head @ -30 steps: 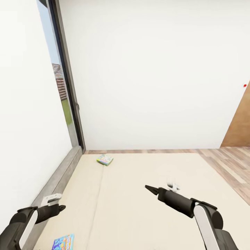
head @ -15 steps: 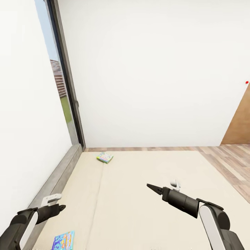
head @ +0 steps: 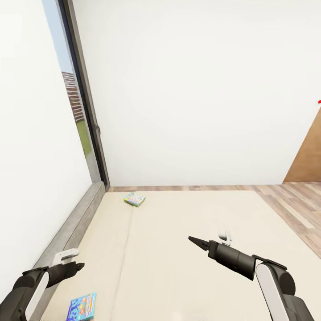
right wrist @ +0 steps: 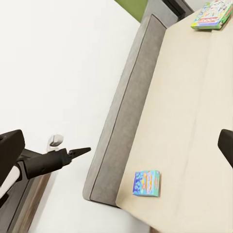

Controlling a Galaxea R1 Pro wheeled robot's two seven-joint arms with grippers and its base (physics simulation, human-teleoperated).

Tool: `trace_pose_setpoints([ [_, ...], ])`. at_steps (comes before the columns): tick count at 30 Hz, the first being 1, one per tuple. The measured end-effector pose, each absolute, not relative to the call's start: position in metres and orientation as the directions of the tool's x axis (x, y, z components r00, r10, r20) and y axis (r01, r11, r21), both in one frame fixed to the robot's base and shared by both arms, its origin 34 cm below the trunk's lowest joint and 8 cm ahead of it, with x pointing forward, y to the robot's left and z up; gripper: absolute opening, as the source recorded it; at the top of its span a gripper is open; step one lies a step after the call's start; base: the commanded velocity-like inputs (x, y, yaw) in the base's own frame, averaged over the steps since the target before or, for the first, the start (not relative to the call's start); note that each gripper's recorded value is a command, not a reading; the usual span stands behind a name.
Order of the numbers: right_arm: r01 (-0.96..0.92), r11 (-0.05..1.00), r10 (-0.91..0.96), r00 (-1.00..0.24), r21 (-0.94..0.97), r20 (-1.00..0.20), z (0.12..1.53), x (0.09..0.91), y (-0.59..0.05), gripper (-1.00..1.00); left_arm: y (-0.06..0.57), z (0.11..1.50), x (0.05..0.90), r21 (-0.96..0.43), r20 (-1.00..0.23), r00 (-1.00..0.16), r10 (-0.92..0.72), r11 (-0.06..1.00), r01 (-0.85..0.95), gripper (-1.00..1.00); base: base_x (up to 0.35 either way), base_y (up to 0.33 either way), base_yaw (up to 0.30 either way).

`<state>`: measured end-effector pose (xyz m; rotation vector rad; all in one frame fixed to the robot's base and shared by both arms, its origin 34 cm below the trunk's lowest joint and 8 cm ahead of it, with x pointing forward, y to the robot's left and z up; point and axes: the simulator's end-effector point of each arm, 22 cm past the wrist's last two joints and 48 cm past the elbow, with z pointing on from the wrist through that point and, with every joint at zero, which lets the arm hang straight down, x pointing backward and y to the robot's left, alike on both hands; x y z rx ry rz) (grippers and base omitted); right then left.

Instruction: Put all the toys in the child's room - the three board games (two on the bed and one on the table), the two jigsaw puzzles on the table, and the tennis ball on the table - inside the toy box on the table in the child's room.

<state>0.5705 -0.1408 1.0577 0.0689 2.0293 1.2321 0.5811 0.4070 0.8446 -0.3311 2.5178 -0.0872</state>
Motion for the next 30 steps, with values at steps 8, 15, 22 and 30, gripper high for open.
trace_pose_setpoints([
  [8, -0.306, 0.541, 0.4, -0.726, 0.783, -0.559, 1.05, 0.572, -0.14, 1.0, 0.406, 0.838, 0.579, -0.135, -0.542, -0.801, -0.255, 0.967, -0.216, 1.0, 0.0, 0.0, 0.0],
  [15, -0.299, 0.539, 0.401, -0.731, 0.787, -0.553, 1.045, 0.572, -0.137, 1.0, 0.405, 0.833, 0.578, -0.135, -0.533, -0.807, -0.255, 0.967, -0.216, 1.0, 0.0, 0.0, 0.0],
  [22, -0.291, 0.539, 0.402, -0.735, 0.79, -0.545, 1.04, 0.573, -0.136, 1.0, 0.406, 0.828, 0.576, -0.131, -0.524, -0.813, -0.254, 0.967, -0.218, 1.0, 0.0, 0.0, 0.0],
  [30, -0.28, 0.543, 0.401, -0.741, 0.791, -0.538, 1.033, 0.574, -0.14, 1.0, 0.406, 0.822, 0.573, -0.127, -0.514, -0.819, -0.254, 0.967, -0.22, 1.0, 0.0, 0.0, 0.0],
])
